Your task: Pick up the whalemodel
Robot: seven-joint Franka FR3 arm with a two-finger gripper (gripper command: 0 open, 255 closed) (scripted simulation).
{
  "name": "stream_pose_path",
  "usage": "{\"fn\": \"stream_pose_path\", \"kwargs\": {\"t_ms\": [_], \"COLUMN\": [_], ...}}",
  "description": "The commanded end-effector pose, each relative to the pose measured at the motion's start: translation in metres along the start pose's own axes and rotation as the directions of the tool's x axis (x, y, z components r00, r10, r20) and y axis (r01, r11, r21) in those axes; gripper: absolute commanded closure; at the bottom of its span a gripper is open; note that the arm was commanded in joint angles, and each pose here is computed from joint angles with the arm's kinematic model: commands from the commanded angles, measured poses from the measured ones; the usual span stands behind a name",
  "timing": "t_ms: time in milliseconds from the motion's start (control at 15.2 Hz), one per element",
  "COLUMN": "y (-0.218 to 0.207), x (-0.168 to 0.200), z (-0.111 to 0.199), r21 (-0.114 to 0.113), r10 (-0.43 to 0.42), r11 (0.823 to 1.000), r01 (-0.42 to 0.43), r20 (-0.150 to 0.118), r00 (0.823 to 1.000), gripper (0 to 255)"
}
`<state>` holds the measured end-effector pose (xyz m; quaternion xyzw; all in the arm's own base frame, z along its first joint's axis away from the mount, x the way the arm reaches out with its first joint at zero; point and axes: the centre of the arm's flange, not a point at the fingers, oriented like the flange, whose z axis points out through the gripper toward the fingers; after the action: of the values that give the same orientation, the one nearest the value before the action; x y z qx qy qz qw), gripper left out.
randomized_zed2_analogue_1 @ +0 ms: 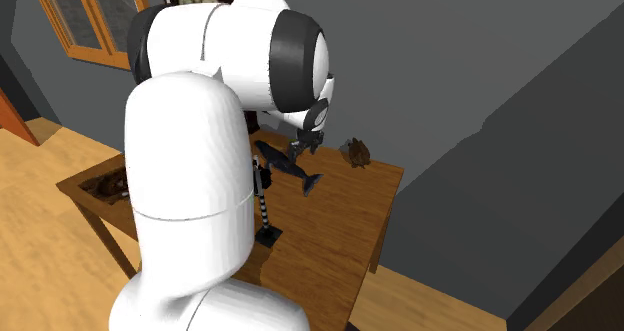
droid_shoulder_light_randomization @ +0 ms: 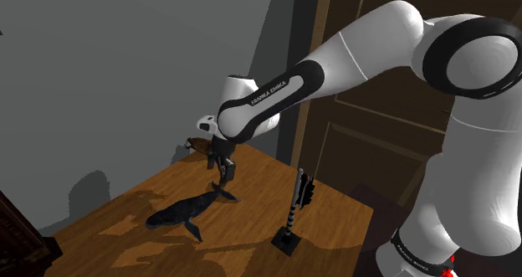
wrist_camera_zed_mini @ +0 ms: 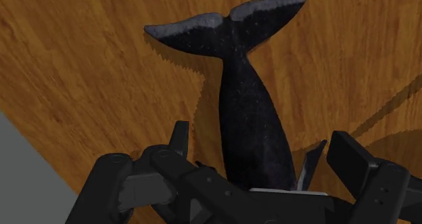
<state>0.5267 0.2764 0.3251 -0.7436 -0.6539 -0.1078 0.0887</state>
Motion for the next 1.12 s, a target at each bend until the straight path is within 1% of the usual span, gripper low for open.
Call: {"fn": "stream_pose_path", "kwargs": {"t_ms": [0, 198, 264, 726, 858, 924, 1056], "y": [-0.002, -0.008, -0.009, -0.009, -0.009, -0.009, -0.01], "x": [0.019, 0.044, 0.048, 0.038, 0.037, 0.037, 0.037], "z": [0.019, 0.044, 0.048, 0.084, 0.087, 0.087, 0.087], "r21": [0.016, 0.037, 0.039, 0.039, 0.039, 0.039, 0.039], "r10": [-0.066, -0.159, -0.173, -0.173, -0.173, -0.173, -0.173], "r11": [0.998, 0.986, 0.984, 0.984, 0.984, 0.984, 0.984], "r01": [0.066, 0.161, 0.175, 0.175, 0.175, 0.175, 0.175], "r20": [-0.019, -0.047, -0.051, -0.051, -0.051, -0.051, -0.051], "r00": [0.998, 0.986, 0.984, 0.984, 0.984, 0.984, 0.984], "gripper": [0, 0, 0, 0, 0, 255, 255]}}
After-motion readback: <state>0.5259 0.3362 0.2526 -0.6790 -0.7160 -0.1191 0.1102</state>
